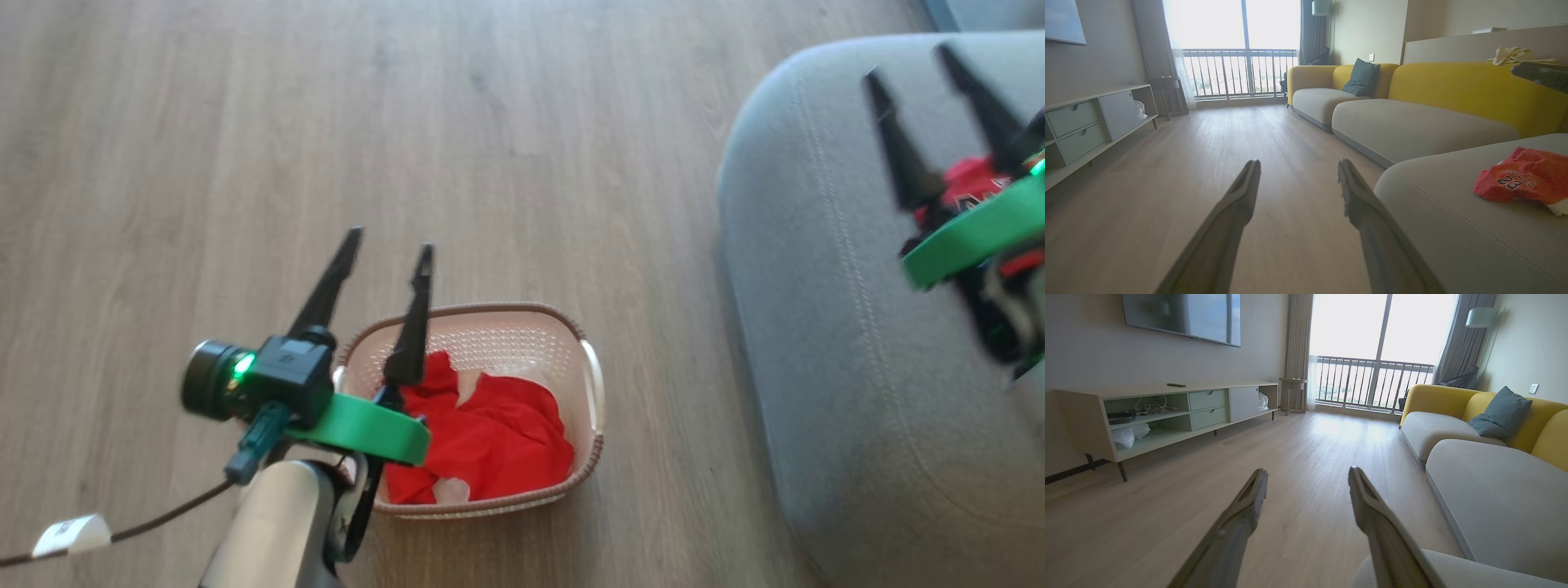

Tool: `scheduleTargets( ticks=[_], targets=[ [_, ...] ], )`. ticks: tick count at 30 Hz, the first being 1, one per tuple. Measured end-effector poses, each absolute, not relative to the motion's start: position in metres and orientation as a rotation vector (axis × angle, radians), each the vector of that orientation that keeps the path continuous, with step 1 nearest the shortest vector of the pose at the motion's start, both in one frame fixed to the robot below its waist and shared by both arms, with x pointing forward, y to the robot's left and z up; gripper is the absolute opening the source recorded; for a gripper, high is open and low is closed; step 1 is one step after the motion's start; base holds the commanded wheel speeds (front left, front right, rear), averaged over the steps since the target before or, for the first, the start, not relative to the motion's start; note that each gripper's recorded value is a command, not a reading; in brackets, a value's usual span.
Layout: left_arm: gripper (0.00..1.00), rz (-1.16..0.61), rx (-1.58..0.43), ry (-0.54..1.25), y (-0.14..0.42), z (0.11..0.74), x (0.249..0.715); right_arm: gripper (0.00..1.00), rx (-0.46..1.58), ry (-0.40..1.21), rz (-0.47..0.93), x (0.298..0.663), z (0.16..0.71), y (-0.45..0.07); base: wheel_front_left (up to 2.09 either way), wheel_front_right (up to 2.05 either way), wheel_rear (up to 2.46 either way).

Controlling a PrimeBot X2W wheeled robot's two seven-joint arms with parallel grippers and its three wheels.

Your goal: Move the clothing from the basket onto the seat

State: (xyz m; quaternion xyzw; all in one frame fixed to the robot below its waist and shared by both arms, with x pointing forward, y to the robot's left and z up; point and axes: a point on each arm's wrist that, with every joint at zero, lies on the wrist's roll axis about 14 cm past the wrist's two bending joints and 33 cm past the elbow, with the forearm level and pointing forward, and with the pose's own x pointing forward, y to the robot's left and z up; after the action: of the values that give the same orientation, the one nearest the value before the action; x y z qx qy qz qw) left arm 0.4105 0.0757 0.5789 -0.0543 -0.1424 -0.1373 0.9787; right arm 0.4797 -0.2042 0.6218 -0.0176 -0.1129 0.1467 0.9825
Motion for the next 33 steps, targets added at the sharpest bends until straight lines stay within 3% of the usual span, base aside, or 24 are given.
scheduleTargets(
  ticks=[9, 15, 21, 33],
  targets=[
    [1.0, -0.078, -0.064, -0.269, 0.127, 0.572, 0.39, 1.0, 0.101, -0.315, 0.392, 0.447, 0.615, -0.134, 0.0, 0.0, 0.0],
    [1.0, 0.042, -0.098, -0.206, 0.156, 0.551, 0.371, 1.0, 0.116, -0.201, 0.316, 0.415, 0.559, -0.134, 0.0, 0.0, 0.0],
    [1.0, 0.05, -0.09, -0.173, 0.158, 0.54, 0.365, 1.0, 0.161, -0.174, 0.316, 0.393, 0.544, -0.116, 0.0, 0.0, 0.0],
    [1.0, 0.048, -0.075, -0.121, 0.154, 0.522, 0.363, 1.0, 0.149, -0.137, 0.282, 0.387, 0.529, -0.121, 0.0, 0.0, 0.0]
  ],
)
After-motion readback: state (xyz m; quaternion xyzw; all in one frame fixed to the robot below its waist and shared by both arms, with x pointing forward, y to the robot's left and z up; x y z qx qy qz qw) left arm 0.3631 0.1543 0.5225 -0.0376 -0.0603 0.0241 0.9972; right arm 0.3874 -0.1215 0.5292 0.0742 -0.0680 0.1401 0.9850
